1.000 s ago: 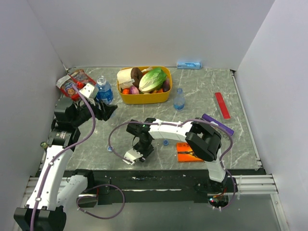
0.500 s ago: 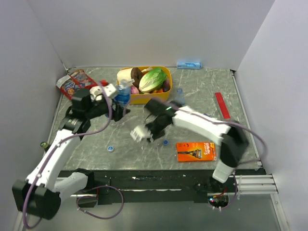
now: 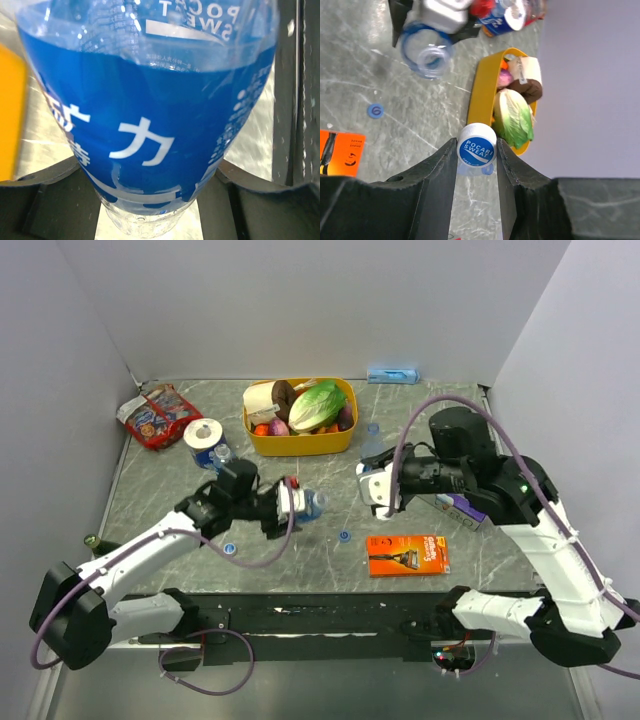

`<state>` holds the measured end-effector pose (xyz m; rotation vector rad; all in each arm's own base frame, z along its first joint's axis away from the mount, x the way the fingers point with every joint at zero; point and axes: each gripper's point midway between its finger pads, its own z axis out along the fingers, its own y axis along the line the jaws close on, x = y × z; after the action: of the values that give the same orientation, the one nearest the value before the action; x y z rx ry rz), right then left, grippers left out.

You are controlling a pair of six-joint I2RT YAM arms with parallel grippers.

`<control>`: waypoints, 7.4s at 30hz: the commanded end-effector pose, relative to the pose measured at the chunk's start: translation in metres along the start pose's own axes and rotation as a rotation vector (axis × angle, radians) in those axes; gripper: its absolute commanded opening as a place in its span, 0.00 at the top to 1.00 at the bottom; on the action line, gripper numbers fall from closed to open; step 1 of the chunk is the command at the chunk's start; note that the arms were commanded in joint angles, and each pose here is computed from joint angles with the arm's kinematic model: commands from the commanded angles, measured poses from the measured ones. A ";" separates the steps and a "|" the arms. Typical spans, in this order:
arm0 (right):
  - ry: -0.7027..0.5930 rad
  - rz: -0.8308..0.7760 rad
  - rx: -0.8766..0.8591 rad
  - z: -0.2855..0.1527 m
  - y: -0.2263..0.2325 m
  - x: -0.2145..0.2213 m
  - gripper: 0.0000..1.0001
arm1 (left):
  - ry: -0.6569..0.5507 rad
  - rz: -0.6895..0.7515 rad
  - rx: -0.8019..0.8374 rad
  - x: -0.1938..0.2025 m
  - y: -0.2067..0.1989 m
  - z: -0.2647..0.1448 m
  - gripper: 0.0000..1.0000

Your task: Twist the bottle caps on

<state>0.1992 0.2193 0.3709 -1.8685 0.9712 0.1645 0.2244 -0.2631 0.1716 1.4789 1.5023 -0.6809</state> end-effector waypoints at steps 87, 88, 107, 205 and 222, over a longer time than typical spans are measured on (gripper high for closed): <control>0.071 0.710 -0.236 0.113 0.025 -0.013 0.31 | -0.183 -0.068 -0.352 -0.022 0.032 -0.018 0.99; 0.085 0.711 -0.232 0.112 0.026 -0.011 0.31 | -0.184 -0.069 -0.346 -0.022 0.031 -0.018 0.99; 0.061 0.275 -0.083 0.035 0.023 0.012 0.27 | -0.073 0.041 -0.108 0.022 -0.020 -0.006 0.99; -0.047 -0.125 -0.301 0.110 0.060 -0.031 0.59 | -0.105 0.102 -0.124 0.001 -0.009 0.000 0.99; 0.294 1.204 -0.138 0.134 0.049 0.035 0.87 | -0.160 -0.286 -0.746 -0.031 0.104 -0.040 0.99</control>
<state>0.2584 0.3077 0.2809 -1.4294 1.8473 0.4917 0.2721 -0.2271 0.1490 0.9800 1.7574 -0.3360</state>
